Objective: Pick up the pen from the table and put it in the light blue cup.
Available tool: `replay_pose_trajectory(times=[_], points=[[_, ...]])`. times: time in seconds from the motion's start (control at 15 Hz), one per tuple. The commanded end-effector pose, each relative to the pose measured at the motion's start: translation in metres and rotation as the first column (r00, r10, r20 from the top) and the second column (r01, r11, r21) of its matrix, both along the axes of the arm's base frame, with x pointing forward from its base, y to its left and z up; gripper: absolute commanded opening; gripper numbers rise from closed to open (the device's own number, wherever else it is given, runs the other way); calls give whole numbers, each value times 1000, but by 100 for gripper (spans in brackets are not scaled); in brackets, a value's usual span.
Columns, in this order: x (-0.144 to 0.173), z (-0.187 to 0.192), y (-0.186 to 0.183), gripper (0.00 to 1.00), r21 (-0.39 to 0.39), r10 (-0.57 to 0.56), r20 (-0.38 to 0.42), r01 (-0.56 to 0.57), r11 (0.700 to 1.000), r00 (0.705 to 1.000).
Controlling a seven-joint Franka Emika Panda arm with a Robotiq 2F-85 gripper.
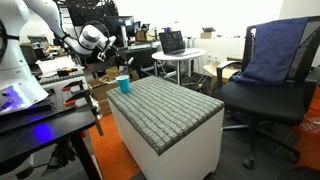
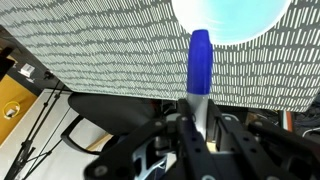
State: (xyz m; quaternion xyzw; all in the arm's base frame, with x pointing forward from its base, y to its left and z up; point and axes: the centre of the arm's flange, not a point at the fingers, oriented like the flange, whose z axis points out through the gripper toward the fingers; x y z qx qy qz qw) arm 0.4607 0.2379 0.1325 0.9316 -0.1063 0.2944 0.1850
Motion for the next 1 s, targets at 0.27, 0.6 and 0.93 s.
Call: replay_pose_trajectory(times=[0.27,0.6,0.93], points=[[-16,-25,11,5,-11,-6,82,7,1000,997],[-22,-37,18,5,-28,-4,107,7,1000,994],[-22,-43,21,5,-30,6,119,-3,1000,993]])
